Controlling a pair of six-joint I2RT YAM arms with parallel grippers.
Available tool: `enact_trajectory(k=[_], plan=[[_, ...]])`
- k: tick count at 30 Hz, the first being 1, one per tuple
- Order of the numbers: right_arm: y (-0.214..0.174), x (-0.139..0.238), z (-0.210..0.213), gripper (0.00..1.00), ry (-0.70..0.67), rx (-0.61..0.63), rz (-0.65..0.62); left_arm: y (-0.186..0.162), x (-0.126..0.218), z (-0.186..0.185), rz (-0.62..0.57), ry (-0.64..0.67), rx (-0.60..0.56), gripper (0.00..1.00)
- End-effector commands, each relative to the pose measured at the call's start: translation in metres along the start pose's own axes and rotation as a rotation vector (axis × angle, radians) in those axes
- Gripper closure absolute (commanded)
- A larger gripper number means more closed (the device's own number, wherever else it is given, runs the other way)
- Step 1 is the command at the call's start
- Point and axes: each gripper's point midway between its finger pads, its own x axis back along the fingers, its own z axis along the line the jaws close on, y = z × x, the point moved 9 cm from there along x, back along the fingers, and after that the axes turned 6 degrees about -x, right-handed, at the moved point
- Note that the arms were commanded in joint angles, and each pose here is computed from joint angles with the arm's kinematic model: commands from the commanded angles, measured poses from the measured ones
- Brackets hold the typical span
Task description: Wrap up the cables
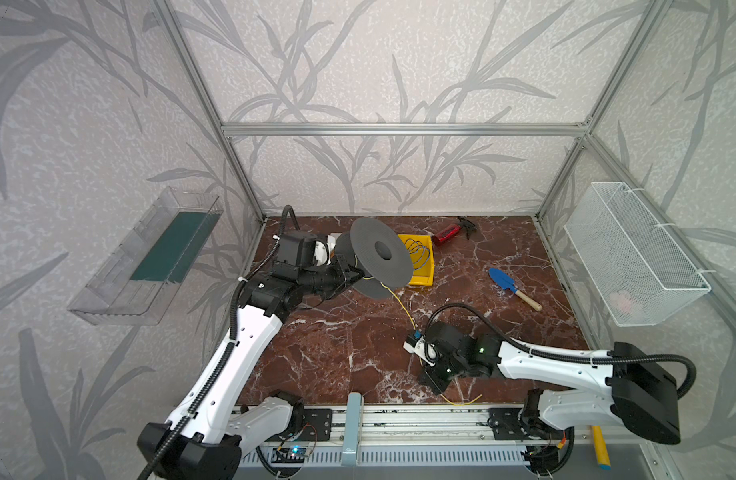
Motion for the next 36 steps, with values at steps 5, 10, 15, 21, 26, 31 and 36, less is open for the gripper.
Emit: enact_trajectory(k=[5, 10, 15, 21, 26, 31, 36], plan=[[0.0, 0.04, -0.055, 1.0, 0.079, -0.362, 0.077, -0.001, 0.076, -0.043, -0.14, -0.164, -0.342, 1.0], [0.053, 0.07, -0.09, 1.0, 0.286, -0.513, -0.06, -0.03, 0.075, -0.028, -0.068, -0.215, -0.391, 1.0], [0.094, 0.09, -0.118, 1.0, 0.559, -0.571, -0.18, -0.056, 0.081, -0.012, -0.019, -0.159, -0.484, 1.0], [0.133, 0.12, -0.108, 1.0, 0.686, -0.525, -0.247, -0.064, 0.069, 0.002, 0.088, 0.029, -0.59, 1.0], [0.163, 0.153, -0.096, 1.0, 0.696, -0.463, -0.288, -0.075, 0.046, 0.006, 0.187, 0.219, -0.727, 1.0], [0.179, 0.176, -0.075, 1.0, 0.804, -0.398, -0.289, -0.069, 0.04, 0.019, 0.184, 0.451, -0.813, 1.0], [0.157, 0.189, -0.051, 1.0, 0.617, -0.329, -0.268, -0.058, 0.045, 0.026, 0.11, 0.607, -0.877, 1.0]])
